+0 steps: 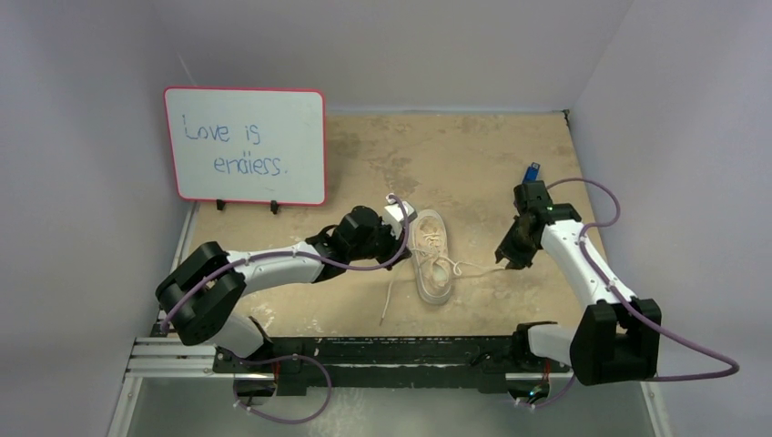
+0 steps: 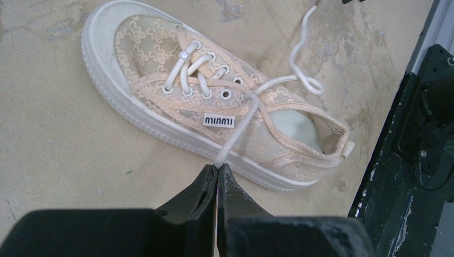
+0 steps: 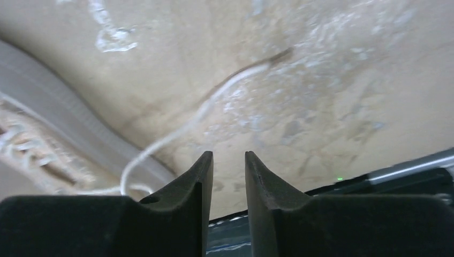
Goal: Tie the shoes
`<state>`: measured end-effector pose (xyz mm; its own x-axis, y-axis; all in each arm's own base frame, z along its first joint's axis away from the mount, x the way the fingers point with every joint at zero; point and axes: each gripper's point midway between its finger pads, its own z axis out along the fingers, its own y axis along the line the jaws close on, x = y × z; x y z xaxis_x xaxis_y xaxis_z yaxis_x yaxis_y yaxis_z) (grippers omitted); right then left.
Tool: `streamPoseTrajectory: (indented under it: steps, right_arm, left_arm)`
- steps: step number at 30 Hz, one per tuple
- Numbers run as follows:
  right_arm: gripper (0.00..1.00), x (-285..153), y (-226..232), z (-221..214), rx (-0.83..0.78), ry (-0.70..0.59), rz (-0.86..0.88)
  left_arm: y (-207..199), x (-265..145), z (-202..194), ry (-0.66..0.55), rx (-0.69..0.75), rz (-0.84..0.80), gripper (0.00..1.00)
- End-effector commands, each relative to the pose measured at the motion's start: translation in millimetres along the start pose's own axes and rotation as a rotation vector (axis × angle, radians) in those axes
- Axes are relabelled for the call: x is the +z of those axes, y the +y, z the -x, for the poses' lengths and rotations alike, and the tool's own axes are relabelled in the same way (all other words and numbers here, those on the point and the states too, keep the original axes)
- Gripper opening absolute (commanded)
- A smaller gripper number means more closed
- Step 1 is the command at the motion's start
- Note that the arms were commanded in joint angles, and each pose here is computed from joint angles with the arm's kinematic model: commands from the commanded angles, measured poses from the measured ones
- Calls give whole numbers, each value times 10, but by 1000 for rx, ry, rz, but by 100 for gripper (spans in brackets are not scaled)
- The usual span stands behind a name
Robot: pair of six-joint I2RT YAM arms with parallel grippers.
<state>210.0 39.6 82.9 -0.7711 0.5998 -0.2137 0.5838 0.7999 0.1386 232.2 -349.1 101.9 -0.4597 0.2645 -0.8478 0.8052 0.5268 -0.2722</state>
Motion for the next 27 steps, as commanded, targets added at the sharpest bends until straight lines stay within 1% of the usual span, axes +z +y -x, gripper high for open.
streamPoseTrajectory:
  steps: [1, 3, 4, 6, 7, 8, 9, 11, 12, 15, 16, 19, 20, 21, 22, 24, 27]
  right_arm:
    - [38, -177, -270, 311, -144, -131, -165]
    - [45, -332, -125, 551, -249, -220, -117]
    - [48, -397, 7, 677, -309, -264, -66]
    - [53, -450, 313, 774, -472, -285, 68]
    - [54, -405, 438, 713, -589, -244, 133]
    - [55, -376, 569, 554, -729, -182, 231]
    - [55, -388, 638, 431, -876, -142, 281]
    - [54, -410, 576, 431, -1071, -162, 219]
    - [54, -425, 561, 391, -1193, -171, 235]
    - [54, -507, 558, 66, -1623, -201, 443]
    - [54, -520, 576, -18, -1722, -237, 504]
    - [62, -474, 680, -115, -1868, -407, 602]
    - [63, -463, 740, -146, -1885, -459, 640]
    - [64, -416, 765, -208, -1895, -475, 681]
    - [64, -373, 790, -260, -1941, -488, 718]
    - [63, -298, 850, -372, -1962, -467, 810]
    - [57, -207, 869, -520, -2012, -409, 919]
  left_arm:
    - [-17, -87, 229, -48, -9, 22, 0]
    - [1, -109, 223, -50, -17, 35, 0]
    - [7, -117, 221, -50, -20, 38, 0]
    - [11, -137, 237, -55, -23, 44, 0]
    - [12, -141, 240, -57, -25, 46, 0]
    - [9, -144, 252, -60, -25, 45, 0]
    - [4, -143, 261, -61, -25, 43, 0]
    - [1, -147, 285, -66, -24, 42, 0]
    - [-6, -149, 306, -71, -23, 39, 0]
    - [-16, -153, 343, -82, -27, 31, 0]
    - [-16, -157, 355, -86, -28, 29, 0]
    - [-46, -166, 409, -111, -30, 12, 0]
    - [-59, -166, 413, -116, -31, 5, 0]
    - [-75, -165, 423, -121, -31, -4, 0]
    - [-91, -161, 427, -125, -30, -13, 0]
    - [-114, -150, 441, -133, -28, -29, 0]
    - [-144, -126, 435, -134, -25, -52, 0]
